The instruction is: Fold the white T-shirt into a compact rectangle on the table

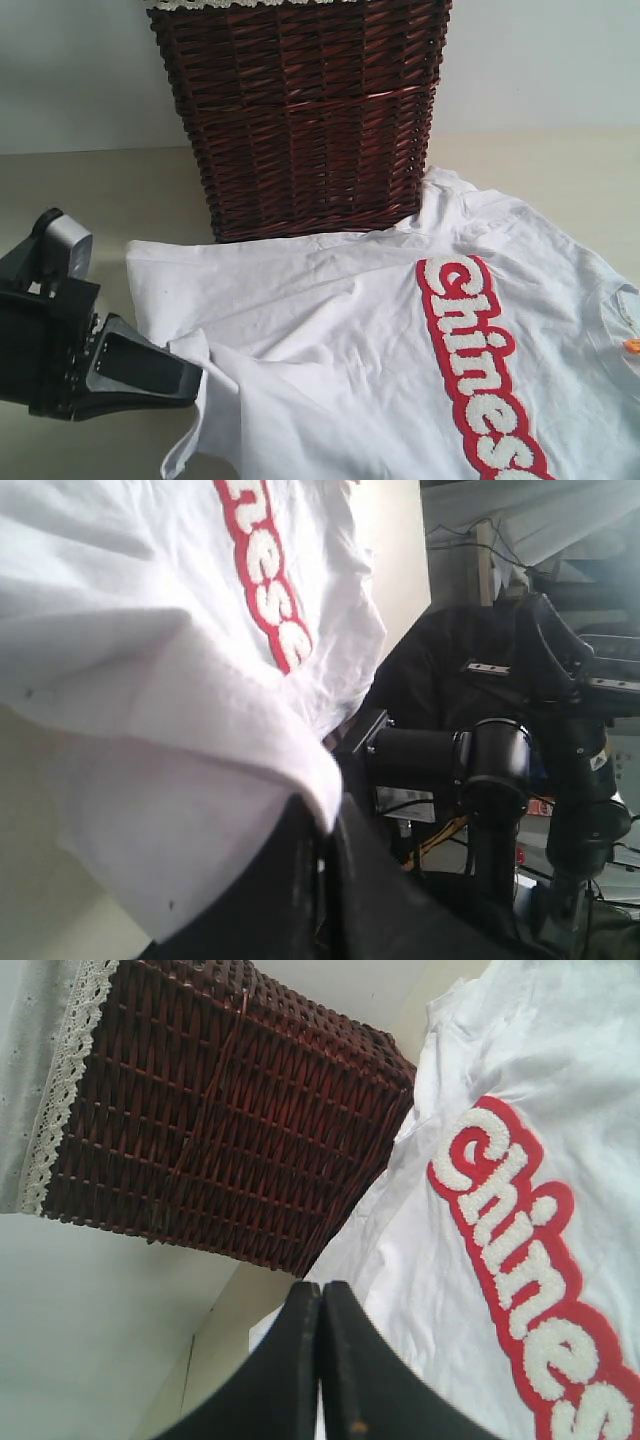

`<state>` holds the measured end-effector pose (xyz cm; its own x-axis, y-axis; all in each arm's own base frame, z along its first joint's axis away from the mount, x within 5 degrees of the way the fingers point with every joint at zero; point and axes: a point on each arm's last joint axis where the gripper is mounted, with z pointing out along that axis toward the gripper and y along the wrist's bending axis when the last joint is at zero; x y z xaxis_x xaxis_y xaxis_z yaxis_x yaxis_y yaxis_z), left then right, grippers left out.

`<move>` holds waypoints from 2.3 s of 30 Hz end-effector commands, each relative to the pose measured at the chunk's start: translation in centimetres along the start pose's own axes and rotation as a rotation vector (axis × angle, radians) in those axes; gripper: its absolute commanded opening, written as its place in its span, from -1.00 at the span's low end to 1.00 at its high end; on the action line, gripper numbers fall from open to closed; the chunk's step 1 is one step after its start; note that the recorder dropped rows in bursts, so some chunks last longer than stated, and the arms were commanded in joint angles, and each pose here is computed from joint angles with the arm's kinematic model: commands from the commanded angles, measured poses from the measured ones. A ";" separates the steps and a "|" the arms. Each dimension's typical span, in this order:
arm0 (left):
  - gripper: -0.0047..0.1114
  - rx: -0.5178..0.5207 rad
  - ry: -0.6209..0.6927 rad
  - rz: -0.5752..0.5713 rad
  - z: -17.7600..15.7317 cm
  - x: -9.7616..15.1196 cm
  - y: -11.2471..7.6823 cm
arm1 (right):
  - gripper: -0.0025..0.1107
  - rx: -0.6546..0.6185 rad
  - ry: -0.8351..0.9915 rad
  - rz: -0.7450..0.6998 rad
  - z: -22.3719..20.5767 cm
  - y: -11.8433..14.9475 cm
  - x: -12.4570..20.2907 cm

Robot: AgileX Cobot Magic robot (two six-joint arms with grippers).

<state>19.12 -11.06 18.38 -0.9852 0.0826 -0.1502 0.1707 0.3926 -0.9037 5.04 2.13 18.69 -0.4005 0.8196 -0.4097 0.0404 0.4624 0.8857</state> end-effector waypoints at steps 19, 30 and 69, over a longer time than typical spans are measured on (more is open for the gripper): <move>-0.92 0.026 0.035 -0.197 -0.5 6.0 1.9 | -0.96 -0.010 -0.007 -0.004 0.0 0.0 0.0; -0.02 0.026 0.035 -0.197 -0.5 6.1 1.9 | -0.96 -0.010 -0.007 -0.004 0.0 0.0 0.0; -0.92 -0.322 0.032 0.881 4.8 -8.8 3.3 | -0.96 -0.010 -0.007 -0.004 0.0 0.0 0.0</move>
<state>28.10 -13.03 14.70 -0.5532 0.4614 -0.6936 0.8163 0.4664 -0.3408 5.04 2.13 18.69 -0.4005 0.8196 -0.4097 0.0404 0.4624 0.8857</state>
